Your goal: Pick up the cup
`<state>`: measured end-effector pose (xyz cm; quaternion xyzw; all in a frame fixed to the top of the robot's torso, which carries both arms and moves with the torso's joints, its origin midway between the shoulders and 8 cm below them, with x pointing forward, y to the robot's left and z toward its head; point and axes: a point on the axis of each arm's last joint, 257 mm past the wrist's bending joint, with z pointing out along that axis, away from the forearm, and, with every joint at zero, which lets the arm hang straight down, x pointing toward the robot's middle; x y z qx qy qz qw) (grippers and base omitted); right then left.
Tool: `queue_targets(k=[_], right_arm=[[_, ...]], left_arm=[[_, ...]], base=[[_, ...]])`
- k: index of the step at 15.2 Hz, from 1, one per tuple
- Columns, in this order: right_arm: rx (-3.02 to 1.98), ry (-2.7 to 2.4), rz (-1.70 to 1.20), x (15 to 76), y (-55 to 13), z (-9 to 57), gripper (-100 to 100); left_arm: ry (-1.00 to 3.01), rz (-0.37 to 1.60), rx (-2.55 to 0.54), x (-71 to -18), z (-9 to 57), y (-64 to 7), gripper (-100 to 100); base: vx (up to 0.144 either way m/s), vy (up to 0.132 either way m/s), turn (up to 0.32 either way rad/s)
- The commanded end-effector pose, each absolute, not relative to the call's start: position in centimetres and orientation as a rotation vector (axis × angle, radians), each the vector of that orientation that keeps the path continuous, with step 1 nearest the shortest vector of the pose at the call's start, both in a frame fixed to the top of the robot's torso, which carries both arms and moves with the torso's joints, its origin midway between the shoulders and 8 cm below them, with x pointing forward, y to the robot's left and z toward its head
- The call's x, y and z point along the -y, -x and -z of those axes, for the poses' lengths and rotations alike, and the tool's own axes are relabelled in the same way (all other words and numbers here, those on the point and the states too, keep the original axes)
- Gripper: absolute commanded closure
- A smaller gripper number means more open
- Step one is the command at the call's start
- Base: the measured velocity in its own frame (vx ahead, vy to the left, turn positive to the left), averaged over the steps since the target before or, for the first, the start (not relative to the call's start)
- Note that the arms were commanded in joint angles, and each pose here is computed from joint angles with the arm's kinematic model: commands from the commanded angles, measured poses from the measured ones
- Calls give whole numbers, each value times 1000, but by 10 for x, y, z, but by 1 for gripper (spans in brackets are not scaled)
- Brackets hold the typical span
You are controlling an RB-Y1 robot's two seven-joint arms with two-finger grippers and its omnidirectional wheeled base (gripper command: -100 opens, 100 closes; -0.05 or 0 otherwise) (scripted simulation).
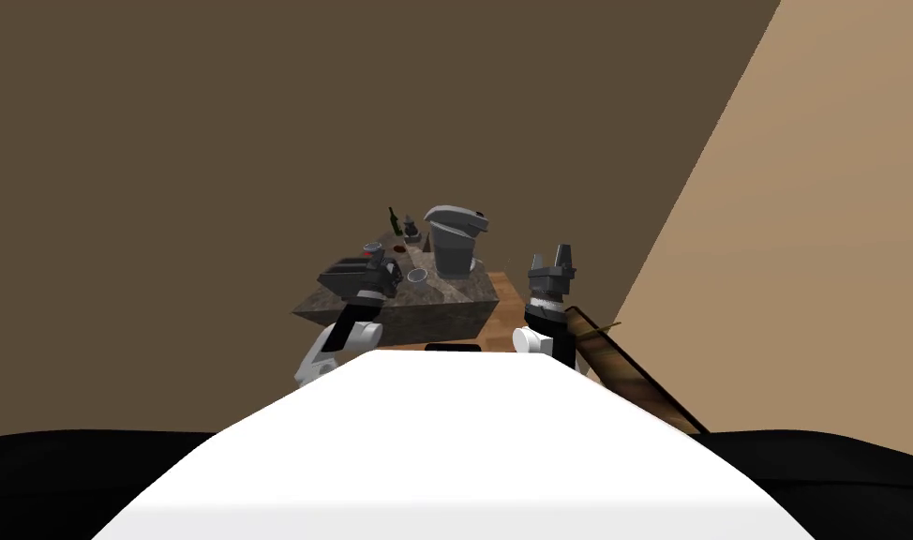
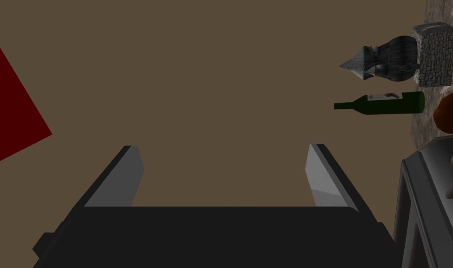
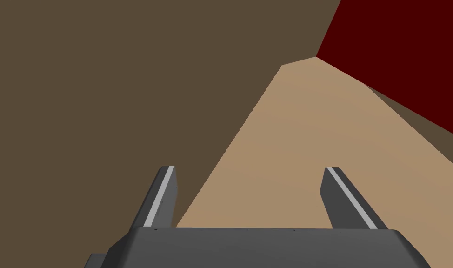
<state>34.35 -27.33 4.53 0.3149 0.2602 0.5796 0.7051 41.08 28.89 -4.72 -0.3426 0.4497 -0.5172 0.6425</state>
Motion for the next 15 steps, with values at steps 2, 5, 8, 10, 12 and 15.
queue_targets(k=[2,5,8,10,12,15], right_arm=[[-579,-700,-1289,273,-344,-45,0],[-579,-700,-1289,273,-344,-45,0],[-579,-700,-1289,273,-344,-45,0],[-579,-700,-1289,273,-344,-45,0],[-579,-700,-1289,273,-344,-45,0],[-579,-700,-1289,273,-344,-45,0]], left_arm=[[818,1151,-1071,-297,60,-418,-100],[855,1122,-1120,-307,74,-424,-100],[895,1090,-1168,-317,89,-430,-100],[931,1058,-1212,-328,103,-434,-100],[960,1031,-1248,-339,113,-438,-100],[1009,990,-1297,-352,129,-441,-100]], base=[[-12,-16,-61],[-7,-17,-74],[-10,-15,-74],[-8,-19,-101],[-5,-17,-71],[-6,-17,-85]])
